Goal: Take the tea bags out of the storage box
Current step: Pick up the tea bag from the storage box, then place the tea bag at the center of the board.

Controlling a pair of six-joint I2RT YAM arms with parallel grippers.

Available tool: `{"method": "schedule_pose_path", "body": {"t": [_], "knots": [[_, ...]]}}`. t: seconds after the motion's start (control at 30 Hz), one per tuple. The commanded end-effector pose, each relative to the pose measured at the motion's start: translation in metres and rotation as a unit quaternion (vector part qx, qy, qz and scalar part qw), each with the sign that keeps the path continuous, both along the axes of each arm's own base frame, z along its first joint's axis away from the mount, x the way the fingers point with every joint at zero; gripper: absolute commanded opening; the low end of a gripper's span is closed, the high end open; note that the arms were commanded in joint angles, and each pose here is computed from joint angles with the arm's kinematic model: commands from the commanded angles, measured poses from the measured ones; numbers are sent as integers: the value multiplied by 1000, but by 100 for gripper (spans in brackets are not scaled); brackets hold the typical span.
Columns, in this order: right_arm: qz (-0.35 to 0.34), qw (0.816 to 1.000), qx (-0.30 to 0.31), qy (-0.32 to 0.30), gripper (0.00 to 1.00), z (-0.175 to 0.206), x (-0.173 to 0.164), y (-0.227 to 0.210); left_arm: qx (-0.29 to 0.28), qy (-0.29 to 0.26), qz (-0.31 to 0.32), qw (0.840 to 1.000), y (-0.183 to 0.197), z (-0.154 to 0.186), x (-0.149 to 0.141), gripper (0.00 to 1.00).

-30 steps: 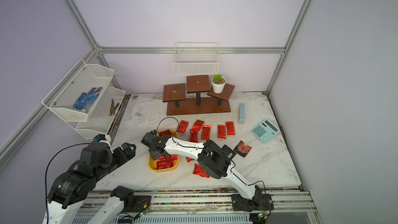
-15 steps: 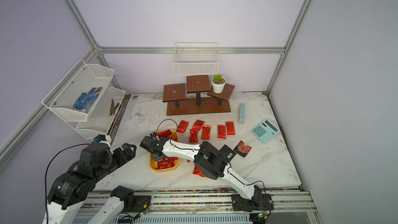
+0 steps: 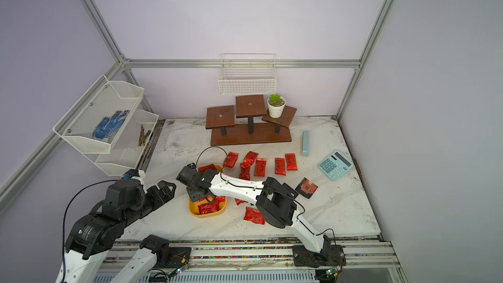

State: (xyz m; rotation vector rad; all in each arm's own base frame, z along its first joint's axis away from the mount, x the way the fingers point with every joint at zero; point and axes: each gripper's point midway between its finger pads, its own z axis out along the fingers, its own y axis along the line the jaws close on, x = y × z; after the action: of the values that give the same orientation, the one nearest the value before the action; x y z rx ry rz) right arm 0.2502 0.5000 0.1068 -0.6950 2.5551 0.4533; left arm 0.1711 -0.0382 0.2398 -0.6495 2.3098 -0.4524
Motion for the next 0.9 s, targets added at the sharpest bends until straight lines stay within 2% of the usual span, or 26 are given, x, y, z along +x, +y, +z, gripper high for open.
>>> {"method": "schedule_pose_path", "body": {"t": [0.0, 0.2, 0.33, 0.4, 0.63, 0.87], "knots": [[-1, 998, 60, -28, 44, 60, 2, -6, -18, -4, -27, 999, -14, -2, 14, 89], [-39, 996, 71, -46, 42, 93, 13, -75, -58, 4, -55, 997, -36, -11, 28, 86], [-96, 992, 53, -66, 42, 99, 24, -154, -98, 24, -93, 991, -64, -26, 42, 83], [-135, 987, 51, -75, 42, 102, 30, -200, -100, 24, -106, 989, -77, -30, 48, 83], [-294, 950, 34, -102, 42, 86, 43, -351, -91, 20, -177, 980, -147, -38, 66, 83], [-415, 906, 36, -71, 41, 53, 62, -436, -88, 24, -242, 966, -209, -43, 69, 83]]}}
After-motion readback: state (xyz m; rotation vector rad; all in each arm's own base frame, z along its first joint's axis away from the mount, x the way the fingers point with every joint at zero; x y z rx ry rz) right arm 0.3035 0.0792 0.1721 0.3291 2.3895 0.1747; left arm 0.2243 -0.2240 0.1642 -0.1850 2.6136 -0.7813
